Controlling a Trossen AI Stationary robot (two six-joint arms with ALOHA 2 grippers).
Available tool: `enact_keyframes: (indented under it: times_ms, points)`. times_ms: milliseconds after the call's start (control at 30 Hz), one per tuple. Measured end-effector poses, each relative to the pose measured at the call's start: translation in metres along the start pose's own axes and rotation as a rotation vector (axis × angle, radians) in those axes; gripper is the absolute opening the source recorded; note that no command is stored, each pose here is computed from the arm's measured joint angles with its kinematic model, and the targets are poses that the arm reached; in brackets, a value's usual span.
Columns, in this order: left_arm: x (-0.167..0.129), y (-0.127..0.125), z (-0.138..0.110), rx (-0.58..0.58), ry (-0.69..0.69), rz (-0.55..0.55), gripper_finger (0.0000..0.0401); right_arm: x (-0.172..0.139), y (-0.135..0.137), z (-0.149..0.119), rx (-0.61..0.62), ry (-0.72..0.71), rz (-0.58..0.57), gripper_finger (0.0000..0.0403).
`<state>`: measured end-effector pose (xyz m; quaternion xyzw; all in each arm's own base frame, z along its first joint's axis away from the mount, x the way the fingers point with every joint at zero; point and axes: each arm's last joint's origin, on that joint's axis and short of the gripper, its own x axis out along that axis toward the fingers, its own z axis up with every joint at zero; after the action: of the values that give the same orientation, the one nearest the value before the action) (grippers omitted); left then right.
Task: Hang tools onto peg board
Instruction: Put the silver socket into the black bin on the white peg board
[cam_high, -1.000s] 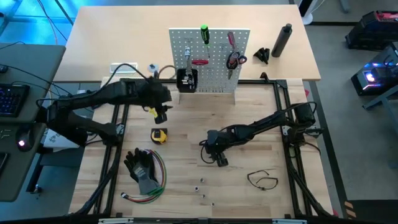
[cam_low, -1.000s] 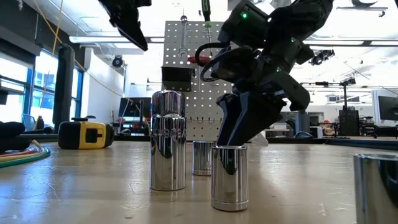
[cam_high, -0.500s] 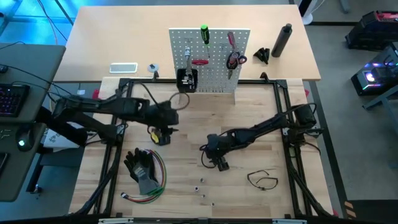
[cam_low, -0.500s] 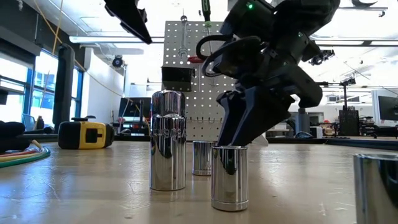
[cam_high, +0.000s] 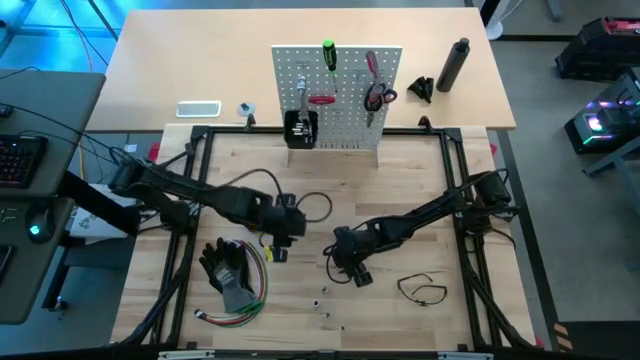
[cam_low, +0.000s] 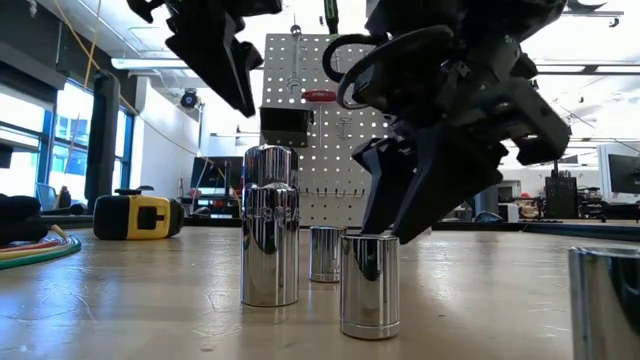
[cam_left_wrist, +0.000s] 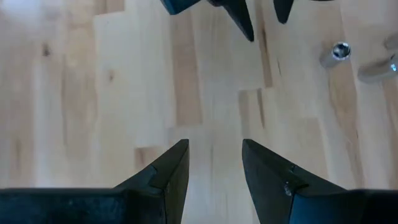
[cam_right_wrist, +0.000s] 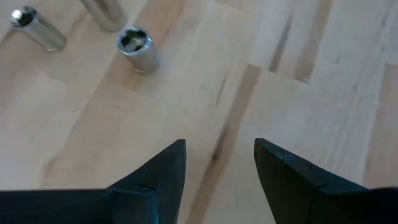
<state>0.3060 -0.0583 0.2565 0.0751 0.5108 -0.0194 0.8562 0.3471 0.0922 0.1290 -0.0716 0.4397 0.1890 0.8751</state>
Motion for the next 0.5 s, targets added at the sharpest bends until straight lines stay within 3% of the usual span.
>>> enact_keyframes:
  times_ms: [300, 500]
  points:
    - [0.033, -0.035, 0.011, 0.05, -0.051, -0.039, 0.0142, 0.001, 0.012, 0.003, -0.009, -0.025, 0.019, 0.0186]
    - [0.052, -0.051, 0.008, 0.062, -0.006, -0.044, 0.0142, 0.001, 0.012, 0.006, -0.01, -0.049, 0.021, 0.0186]
